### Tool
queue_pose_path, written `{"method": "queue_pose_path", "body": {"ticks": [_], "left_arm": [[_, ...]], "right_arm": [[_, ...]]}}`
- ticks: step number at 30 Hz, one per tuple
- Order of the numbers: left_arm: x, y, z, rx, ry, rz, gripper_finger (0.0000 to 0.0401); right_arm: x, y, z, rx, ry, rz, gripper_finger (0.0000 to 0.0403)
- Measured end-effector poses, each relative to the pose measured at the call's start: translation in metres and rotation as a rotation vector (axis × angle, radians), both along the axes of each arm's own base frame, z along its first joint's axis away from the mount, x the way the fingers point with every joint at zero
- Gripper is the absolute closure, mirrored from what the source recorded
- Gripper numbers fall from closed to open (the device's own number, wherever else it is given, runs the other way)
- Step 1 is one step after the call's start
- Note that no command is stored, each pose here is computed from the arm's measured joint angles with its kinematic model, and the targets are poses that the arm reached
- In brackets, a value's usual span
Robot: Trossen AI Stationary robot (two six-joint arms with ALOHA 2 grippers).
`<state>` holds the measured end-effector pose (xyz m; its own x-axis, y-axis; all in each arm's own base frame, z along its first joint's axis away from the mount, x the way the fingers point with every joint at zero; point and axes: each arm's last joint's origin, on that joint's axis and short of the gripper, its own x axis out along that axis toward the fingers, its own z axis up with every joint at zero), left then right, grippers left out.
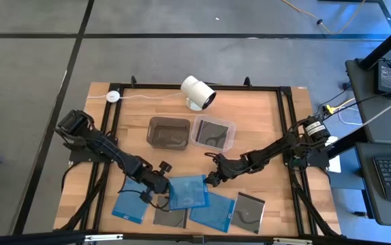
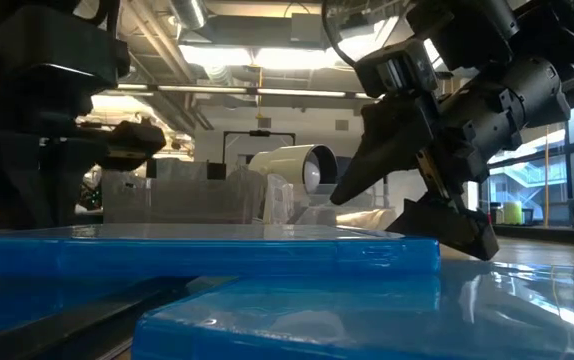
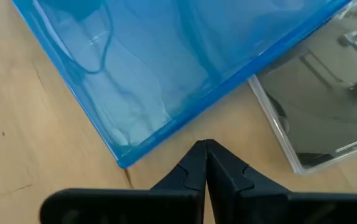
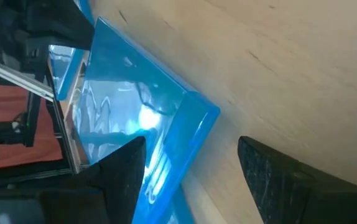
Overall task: Pick & place jewel cases by type
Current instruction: Put the middle blue cd case into the black bin
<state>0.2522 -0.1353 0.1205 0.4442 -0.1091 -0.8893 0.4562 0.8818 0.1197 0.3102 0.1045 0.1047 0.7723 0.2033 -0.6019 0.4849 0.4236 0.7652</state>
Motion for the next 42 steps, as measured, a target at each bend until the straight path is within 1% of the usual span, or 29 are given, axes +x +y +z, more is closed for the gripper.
{"method": "queue_pose_path", "body": {"ticks": [4, 11, 19, 23, 28, 33, 36, 42], "left_arm": [[0.003, 0.001, -0.001, 0.022, -0.026, 0.005, 0.0399], [0.01, 0.001, 0.002, 0.084, -0.133, -0.074, 0.0398], [0.015, 0.009, 0.002, 0.084, -0.138, -0.038, 0.0397], [0.016, 0.013, 0.002, 0.08, -0.136, -0.028, 0.0399], [0.017, 0.015, 0.002, 0.085, -0.137, -0.019, 0.0395], [0.017, 0.015, 0.002, 0.106, -0.143, -0.017, 0.0399], [0.017, 0.016, 0.002, 0.125, -0.142, -0.007, 0.0396], [0.016, 0.016, 0.002, 0.139, -0.142, -0.001, 0.0398]], "right_arm": [[0.0, 0.0, 0.0, 0.008, 0.0, -0.004, 0.0144], [0.0, 0.0, 0.0, 0.021, 0.0, -0.003, 0.0144], [0.0, 0.001, 0.001, 0.032, -0.001, 0.03, 0.0148], [0.0, 0.002, 0.001, 0.03, -0.002, 0.071, 0.017], [0.0, 0.004, 0.001, 0.037, -0.005, 0.143, 0.0218], [0.0, 0.007, 0.004, 0.039, -0.048, 0.244, 0.026], [0.001, 0.008, 0.006, 0.042, -0.071, 0.297, 0.0274], [0.001, 0.009, 0.007, 0.055, -0.083, 0.343, 0.0285]]}}
